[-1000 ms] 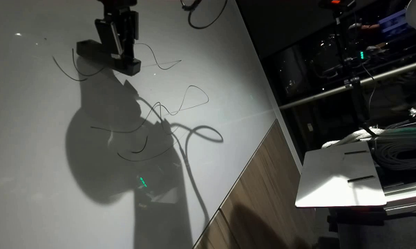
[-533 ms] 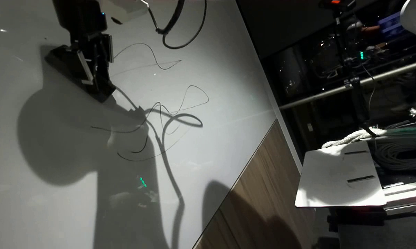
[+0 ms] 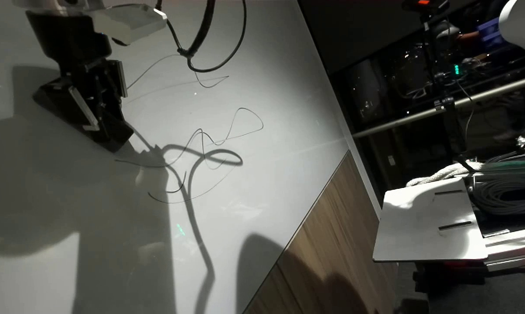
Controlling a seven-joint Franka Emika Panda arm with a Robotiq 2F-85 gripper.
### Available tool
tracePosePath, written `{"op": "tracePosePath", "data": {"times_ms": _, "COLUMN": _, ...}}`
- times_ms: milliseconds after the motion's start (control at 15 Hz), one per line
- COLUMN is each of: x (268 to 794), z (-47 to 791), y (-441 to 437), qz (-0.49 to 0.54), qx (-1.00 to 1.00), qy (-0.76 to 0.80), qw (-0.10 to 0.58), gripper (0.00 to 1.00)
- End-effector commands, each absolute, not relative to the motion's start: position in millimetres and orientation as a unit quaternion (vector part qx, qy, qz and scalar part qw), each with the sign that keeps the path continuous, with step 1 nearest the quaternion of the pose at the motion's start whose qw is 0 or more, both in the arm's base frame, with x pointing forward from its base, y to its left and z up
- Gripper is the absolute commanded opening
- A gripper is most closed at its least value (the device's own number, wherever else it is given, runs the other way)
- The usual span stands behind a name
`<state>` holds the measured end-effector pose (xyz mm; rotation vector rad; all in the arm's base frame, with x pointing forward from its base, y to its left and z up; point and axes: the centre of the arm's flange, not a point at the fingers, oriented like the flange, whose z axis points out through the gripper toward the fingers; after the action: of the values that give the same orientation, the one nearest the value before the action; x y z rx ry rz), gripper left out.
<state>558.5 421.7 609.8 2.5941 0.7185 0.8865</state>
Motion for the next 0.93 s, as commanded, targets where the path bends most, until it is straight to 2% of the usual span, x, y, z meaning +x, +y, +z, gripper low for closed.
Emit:
{"op": "tracePosePath", "data": {"times_ms": 0, "x": 591, "z": 616, "y": 439, "qz": 0.304, "qx": 0.901, "qy": 0.262, "qw": 0.165, "gripper": 0.31}}
{"op": "tracePosePath", "data": {"times_ms": 467, "x": 587, "z": 649, "y": 337, "qz": 0.277, "qx": 0.912, "qy": 0.213, "qw": 0.216, "gripper": 0.31}}
{"op": "tracePosePath", "data": {"times_ms": 867, "x": 578, "z": 675, "y": 253, "qz": 0.270, "qx": 0.926, "qy": 0.153, "qw": 0.216, "gripper": 0.31}}
